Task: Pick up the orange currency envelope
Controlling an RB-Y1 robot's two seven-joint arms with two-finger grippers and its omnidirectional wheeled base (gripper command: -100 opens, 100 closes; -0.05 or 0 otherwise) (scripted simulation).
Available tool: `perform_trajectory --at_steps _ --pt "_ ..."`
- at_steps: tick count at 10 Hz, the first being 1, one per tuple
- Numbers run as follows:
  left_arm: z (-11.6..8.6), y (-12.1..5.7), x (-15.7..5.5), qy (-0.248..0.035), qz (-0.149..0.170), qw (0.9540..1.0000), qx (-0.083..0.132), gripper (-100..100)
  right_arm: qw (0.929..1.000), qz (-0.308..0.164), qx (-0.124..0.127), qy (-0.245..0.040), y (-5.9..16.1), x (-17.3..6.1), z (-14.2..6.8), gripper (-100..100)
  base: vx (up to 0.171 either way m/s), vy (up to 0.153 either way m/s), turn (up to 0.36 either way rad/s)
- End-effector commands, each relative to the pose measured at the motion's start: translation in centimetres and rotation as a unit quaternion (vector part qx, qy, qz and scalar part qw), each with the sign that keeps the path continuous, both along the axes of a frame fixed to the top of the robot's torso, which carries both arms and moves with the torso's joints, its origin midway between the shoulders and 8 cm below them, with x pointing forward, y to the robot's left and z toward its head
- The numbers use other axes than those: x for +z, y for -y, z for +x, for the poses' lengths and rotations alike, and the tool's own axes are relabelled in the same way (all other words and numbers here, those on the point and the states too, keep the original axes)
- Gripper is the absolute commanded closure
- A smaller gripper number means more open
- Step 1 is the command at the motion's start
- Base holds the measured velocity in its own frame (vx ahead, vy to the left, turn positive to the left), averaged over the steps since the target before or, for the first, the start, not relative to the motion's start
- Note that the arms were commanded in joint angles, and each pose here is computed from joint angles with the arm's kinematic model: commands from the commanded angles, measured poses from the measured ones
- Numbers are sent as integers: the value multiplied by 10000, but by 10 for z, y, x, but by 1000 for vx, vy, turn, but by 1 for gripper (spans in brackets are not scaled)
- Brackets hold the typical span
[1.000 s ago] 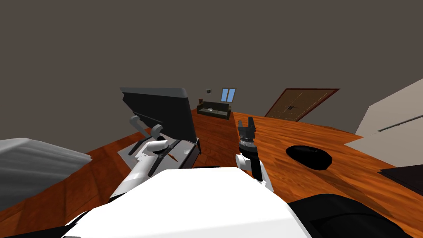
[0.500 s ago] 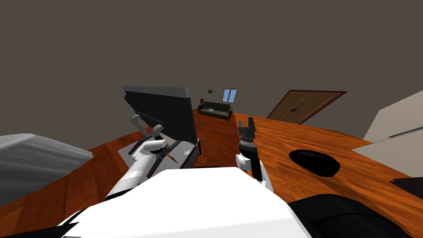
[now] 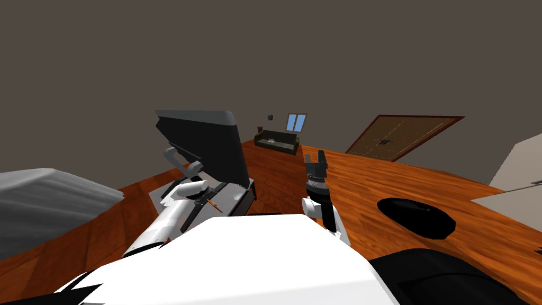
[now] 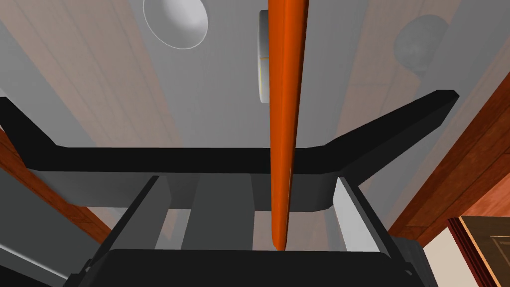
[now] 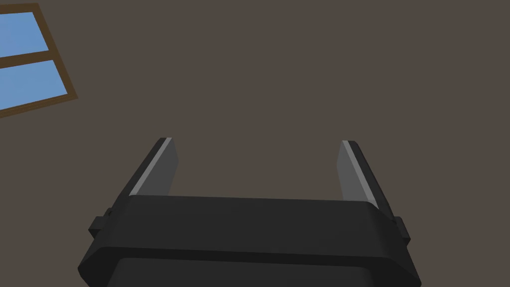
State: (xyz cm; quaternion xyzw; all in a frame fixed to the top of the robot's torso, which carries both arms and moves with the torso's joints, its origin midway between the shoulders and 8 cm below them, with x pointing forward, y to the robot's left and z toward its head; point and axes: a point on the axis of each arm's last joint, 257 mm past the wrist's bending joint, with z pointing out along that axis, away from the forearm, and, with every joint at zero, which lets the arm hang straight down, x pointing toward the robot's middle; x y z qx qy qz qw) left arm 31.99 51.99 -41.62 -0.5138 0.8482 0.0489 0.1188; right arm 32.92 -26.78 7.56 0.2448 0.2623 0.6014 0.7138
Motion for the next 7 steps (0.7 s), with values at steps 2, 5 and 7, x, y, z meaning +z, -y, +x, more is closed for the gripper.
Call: perform_trajectory --at_steps 2,5,7 --pt "-11 -10 -10 -142 -35 9998 -141 -100 10000 0 0 1 0 0 0 0 61 -78 35" --pt "-16 -30 -12 -137 -52 9995 -289 -100 10000 0 0 1 0 0 0 0 78 -77 61" --pt "-9 -50 -2 71 3 9994 -336 -100 10000 -1 0 1 0 0 0 0 28 -43 58"
